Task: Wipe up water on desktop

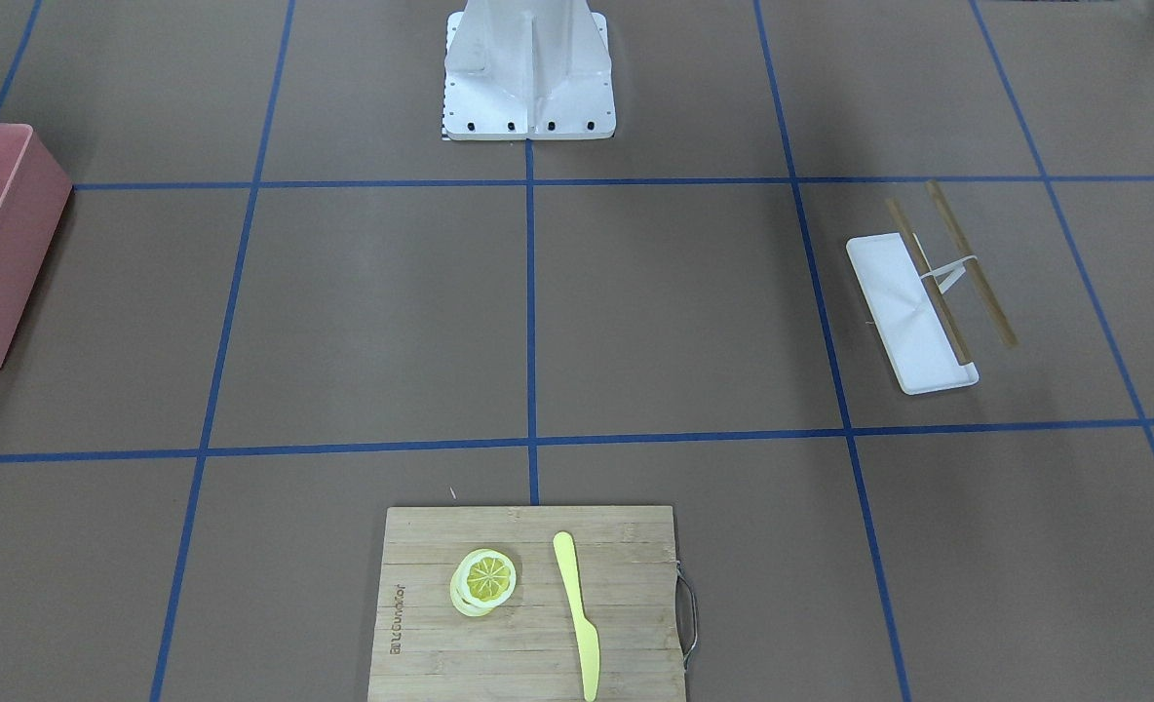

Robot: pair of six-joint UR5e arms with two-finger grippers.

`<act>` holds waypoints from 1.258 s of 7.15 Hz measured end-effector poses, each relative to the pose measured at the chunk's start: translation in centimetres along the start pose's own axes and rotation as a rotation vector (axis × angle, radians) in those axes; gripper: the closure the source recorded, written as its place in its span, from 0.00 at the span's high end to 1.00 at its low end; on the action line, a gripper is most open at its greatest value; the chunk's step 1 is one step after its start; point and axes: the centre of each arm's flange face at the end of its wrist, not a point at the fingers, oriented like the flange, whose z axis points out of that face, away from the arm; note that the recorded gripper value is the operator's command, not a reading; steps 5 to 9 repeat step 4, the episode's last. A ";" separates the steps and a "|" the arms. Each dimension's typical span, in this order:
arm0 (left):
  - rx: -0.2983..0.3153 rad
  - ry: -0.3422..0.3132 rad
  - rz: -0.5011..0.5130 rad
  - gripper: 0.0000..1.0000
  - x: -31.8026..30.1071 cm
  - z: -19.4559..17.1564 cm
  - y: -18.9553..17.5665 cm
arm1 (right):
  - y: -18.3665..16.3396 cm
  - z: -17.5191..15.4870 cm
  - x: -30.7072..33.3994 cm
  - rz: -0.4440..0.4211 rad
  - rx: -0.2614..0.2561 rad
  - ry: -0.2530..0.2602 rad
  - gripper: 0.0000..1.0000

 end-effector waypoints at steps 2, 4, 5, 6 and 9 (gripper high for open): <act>0.018 -0.001 -0.008 0.98 0.3 -1.1 1.4 | -0.2 0.7 0.5 0.010 -0.013 0.000 1.00; 0.017 -0.001 -0.022 0.98 0.0 -1.1 2.2 | -0.3 0.6 0.4 0.007 -0.011 -0.002 1.00; 0.017 -0.001 -0.022 0.98 0.0 -1.1 2.2 | -0.3 0.6 0.4 0.007 -0.011 -0.002 1.00; 0.017 -0.001 -0.022 0.98 0.0 -1.1 2.2 | -0.3 0.6 0.4 0.007 -0.011 -0.002 1.00; 0.017 -0.001 -0.022 0.98 0.0 -1.1 2.2 | -0.3 0.6 0.4 0.007 -0.011 -0.002 1.00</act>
